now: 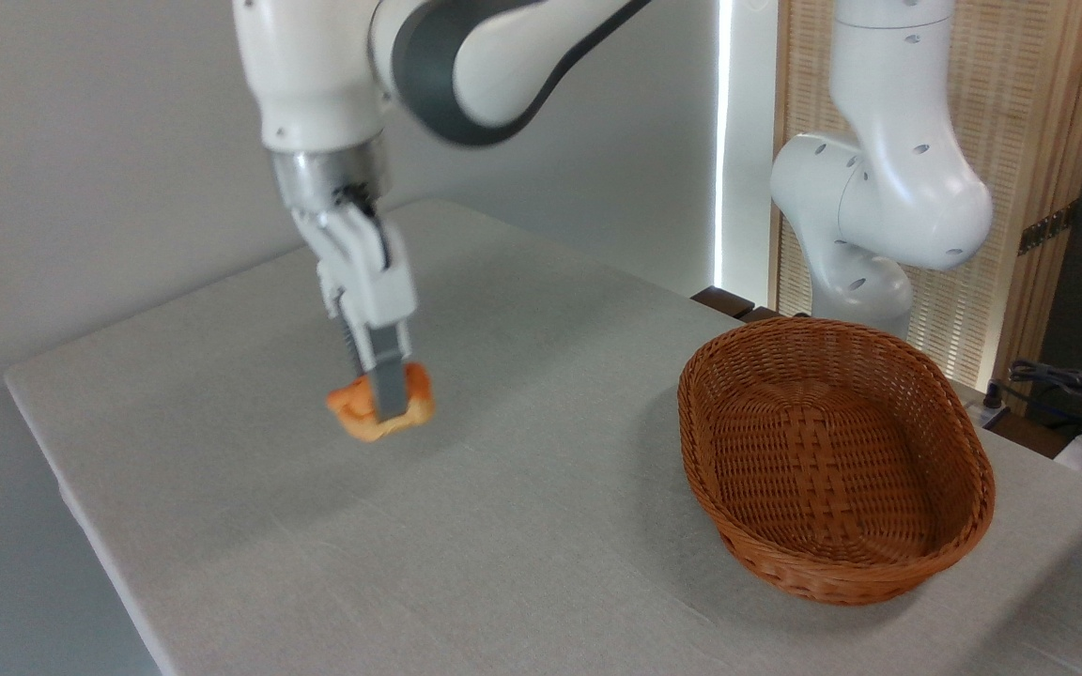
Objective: Put bread into the basket
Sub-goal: 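Lift the gripped bread roll up off the table, then carry the bread roll over the wicker basket and lower it inside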
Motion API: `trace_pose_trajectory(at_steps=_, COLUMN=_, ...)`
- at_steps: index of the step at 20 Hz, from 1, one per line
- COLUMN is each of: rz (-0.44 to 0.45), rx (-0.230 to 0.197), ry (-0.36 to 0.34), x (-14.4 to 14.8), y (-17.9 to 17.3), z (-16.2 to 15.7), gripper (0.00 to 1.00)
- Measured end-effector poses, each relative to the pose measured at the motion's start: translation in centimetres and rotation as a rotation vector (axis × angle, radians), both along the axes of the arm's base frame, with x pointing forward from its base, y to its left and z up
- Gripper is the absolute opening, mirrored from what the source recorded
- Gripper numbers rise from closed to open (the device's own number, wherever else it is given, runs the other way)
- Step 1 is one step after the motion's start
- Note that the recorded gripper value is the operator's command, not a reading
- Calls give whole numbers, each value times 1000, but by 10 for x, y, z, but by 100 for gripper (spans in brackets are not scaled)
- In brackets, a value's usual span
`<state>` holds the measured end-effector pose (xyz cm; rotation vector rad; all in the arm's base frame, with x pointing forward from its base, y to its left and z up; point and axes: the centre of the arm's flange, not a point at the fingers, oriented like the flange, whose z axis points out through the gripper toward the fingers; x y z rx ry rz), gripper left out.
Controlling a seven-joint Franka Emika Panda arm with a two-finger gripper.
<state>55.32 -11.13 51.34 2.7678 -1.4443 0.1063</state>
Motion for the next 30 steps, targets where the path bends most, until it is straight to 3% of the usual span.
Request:
trace_pose_trajectory(at_steps=4, rz=62, rx=13, ry=80, x=-37, y=45, z=44, gripper=31)
trace_pose_trajectory(at_steps=8, rz=59, rx=6, ry=168, x=-79, y=87, z=59, gripper=33)
trace_pose_trajectory(at_steps=11, rz=23, rx=29, ry=238, x=-111, y=113, z=43, gripper=37)
trace_pose_trajectory(at_steps=16, rz=-61, rx=115, ry=340, x=-141, y=134, z=-5, gripper=37)
trace_pose_trajectory(at_steps=18, rz=-87, rx=106, ry=366, x=-146, y=150, z=-16, gripper=43)
trace_pose_trajectory(at_steps=20, rz=-107, rx=78, ry=376, x=-149, y=169, z=-20, gripper=56)
trace_pose_trajectory(at_steps=21, rz=-120, rx=71, ry=378, x=-151, y=178, z=-21, gripper=56)
trace_pose_trajectory(at_steps=22, rz=-140, rx=74, ry=380, x=-152, y=185, z=-21, gripper=74)
trace_pose_trajectory(at_steps=23, rz=-178, rx=82, ry=384, x=-154, y=189, z=-22, gripper=84)
trace_pose_trajectory(at_steps=26, rz=-234, rx=82, ry=390, x=-154, y=190, z=-24, gripper=99)
trace_pose_trajectory(at_steps=30, rz=-277, rx=76, ry=390, x=-155, y=189, z=-24, gripper=100)
